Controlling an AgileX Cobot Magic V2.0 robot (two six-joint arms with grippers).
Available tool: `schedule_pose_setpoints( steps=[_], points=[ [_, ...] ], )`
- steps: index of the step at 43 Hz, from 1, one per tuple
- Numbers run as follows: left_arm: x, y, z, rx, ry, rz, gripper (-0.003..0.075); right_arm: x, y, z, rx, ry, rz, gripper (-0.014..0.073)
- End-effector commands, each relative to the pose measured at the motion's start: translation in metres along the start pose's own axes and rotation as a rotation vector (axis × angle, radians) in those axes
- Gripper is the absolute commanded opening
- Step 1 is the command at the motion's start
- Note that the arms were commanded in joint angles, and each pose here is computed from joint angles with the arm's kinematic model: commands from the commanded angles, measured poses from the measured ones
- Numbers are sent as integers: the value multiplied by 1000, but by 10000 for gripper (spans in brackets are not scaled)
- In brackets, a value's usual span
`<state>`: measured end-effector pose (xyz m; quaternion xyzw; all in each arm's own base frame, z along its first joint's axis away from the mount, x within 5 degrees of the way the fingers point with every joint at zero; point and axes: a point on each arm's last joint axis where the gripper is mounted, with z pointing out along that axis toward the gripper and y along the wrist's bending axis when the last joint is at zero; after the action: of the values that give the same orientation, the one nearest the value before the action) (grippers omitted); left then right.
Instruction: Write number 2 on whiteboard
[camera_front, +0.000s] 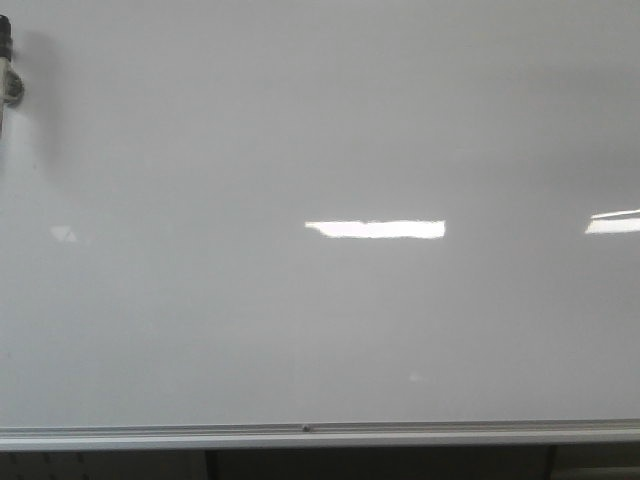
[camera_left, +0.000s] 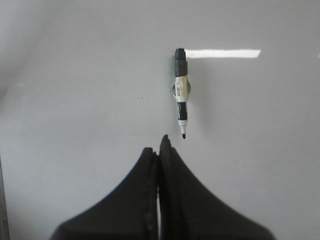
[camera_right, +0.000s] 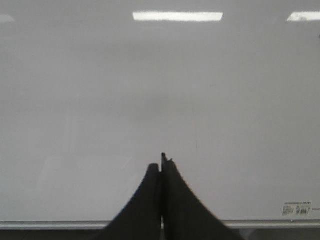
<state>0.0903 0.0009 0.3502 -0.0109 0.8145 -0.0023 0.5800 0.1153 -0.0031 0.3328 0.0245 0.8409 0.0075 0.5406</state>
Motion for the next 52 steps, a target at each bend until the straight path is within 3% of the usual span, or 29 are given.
schedule_pose_setpoints(
  steps=[1, 6, 11, 13, 16, 21, 24, 35, 52],
  points=[
    [-11, -1, 6, 9, -31, -13, -20, -11, 0, 8, 1, -23, -8, -68],
    [-9, -1, 14, 10, 14, -15, -19, -9, -1, 18, 1, 31, -40, -39],
    [-8, -1, 19, 9, 35, -16, 50, -9, 0, 21, -6, 44, -48, 128],
    [-8, -1, 21, 9, 43, -16, 116, -9, 1, 21, -9, 44, -53, 256],
    [-8, -1, 25, 9, 58, -17, 275, -9, 2, 21, -17, 44, -59, 465],
    [-7, -1, 30, 11, 78, -18, 497, -8, 5, 21, -34, 54, -67, 616],
    [-6, -3, 33, 29, 91, -36, 541, -7, 7, 21, -48, 56, -74, 616],
    [-5, -18, 53, 134, 135, 83, 530, -7, 10, 21, -70, 55, -85, 610],
    [-15, -20, 113, 102, 153, -29, 530, -7, 10, 21, -70, 53, -85, 610]
  ],
)
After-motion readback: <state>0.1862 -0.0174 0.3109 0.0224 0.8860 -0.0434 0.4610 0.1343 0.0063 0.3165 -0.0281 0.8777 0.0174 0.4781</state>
